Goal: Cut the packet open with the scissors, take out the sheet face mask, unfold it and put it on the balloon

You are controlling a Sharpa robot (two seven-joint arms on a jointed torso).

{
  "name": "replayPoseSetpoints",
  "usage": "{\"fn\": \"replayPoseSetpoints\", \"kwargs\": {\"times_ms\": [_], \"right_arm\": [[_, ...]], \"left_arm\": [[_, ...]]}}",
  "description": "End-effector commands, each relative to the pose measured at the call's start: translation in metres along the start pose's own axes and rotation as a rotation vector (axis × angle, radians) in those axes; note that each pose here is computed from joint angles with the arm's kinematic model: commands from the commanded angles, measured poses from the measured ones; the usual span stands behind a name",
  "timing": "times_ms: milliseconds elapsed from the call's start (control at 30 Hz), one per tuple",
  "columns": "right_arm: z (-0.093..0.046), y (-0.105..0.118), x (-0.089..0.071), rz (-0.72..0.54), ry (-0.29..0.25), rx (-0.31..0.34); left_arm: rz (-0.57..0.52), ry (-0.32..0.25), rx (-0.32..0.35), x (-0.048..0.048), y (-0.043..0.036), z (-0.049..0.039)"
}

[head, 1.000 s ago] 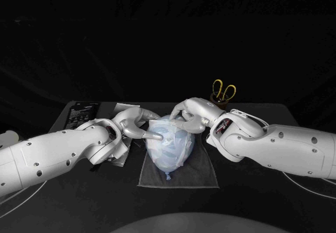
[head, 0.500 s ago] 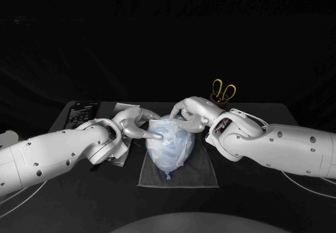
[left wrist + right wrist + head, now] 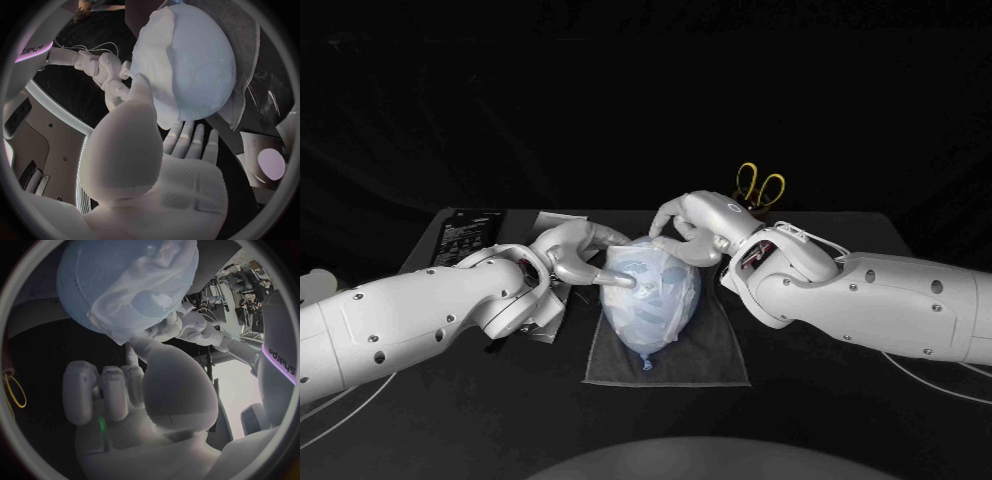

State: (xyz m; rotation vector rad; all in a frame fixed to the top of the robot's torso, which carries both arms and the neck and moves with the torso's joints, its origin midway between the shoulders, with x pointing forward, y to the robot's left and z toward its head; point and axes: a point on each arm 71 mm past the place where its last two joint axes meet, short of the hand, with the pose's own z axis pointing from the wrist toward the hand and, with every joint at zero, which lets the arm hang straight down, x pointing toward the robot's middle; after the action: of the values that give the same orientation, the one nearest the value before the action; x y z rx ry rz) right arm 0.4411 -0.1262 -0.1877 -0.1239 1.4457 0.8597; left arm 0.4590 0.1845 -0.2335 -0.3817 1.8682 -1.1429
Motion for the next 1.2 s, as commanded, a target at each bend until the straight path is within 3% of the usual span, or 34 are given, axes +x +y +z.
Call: {"fn": "replayPoseSetpoints", "kwargs": {"times_ms": [33, 600, 733, 900, 1200], "right_arm": [[0.001, -0.001, -0.003, -0.024, -0.052, 0.003], [0.011, -0.005, -0.007, 0.003, -0.053, 0.047], [0.006, -0.002, -0.012, 0.037, -0.042, 0.008], [-0.005, 0.005, -0.016, 0.063, 0.019, -0.041], [-0.016, 0.012, -0.017, 0.026, 0.072, -0.04]], "left_arm": [[-0.006, 0.02, -0.006, 0.0043, 0.0005, -0.0002], [-0.007, 0.024, -0.004, 0.0054, -0.0005, -0.0002], [-0.007, 0.022, -0.005, 0.0049, -0.0002, -0.0005], [-0.007, 0.021, -0.006, 0.0043, 0.0003, -0.0011], [-0.006, 0.019, -0.008, 0.0033, 0.0012, -0.0016]]}}
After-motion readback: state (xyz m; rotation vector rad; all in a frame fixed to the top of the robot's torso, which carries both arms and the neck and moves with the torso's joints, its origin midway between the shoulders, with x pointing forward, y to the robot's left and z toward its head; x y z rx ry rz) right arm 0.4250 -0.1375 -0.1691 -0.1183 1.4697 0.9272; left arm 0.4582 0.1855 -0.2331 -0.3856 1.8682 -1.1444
